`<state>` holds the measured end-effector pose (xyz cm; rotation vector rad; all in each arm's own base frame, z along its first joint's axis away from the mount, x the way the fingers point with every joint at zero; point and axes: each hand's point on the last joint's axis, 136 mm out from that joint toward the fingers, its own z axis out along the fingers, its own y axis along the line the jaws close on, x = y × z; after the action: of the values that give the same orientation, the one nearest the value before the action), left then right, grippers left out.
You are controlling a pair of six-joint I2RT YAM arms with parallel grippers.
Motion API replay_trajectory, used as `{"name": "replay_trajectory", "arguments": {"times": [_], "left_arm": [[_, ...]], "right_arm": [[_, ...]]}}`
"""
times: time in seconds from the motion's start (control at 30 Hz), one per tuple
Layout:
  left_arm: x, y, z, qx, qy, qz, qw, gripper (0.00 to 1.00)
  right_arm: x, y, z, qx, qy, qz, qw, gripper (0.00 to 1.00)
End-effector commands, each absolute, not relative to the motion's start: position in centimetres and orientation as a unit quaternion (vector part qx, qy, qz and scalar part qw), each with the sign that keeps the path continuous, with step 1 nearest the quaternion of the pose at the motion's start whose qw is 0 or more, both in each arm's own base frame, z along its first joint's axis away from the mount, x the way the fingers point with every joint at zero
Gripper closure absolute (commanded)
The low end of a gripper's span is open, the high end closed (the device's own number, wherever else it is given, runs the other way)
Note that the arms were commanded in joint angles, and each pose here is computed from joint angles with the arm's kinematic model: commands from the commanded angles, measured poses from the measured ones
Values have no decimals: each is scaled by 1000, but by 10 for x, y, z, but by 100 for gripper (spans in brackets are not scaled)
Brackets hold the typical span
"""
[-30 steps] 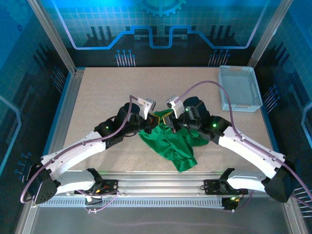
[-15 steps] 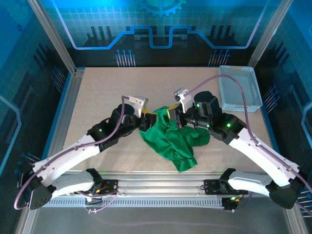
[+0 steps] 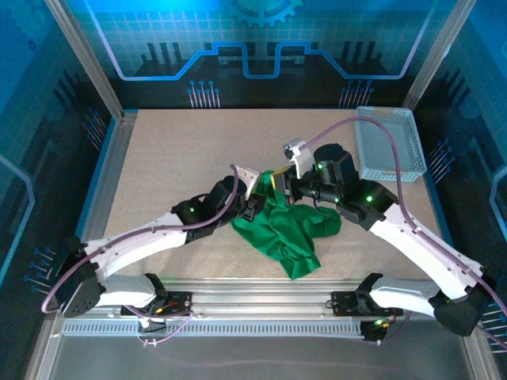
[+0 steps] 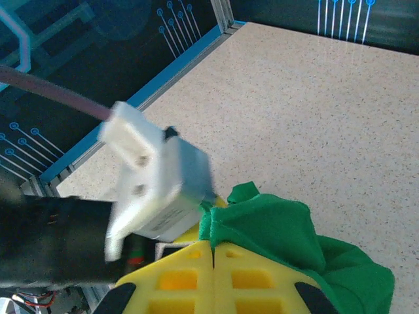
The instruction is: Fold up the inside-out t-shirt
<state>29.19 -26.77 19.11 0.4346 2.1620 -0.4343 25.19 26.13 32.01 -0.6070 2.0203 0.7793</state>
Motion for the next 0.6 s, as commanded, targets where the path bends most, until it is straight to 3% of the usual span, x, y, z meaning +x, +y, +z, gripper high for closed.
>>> {"name": "replay_trajectory", "arguments": {"times": [0.0,0.27,0.43,0.57], "left_arm": [[324,-241,192,107,879,-154,439,79],[339,-238,188,109,883,-157,428,86],[318,-258,198,159,867,-154,447,57],[289,-275,214,183,841,-186,475,53]], "right_arm": [[253,242,344,-213,800,317,462,100],[284,216,311,-138,835,315,429,100],[293,227,310,-145,833,325,423,100],[297,235,315,-158,828,334,421,100]]}}
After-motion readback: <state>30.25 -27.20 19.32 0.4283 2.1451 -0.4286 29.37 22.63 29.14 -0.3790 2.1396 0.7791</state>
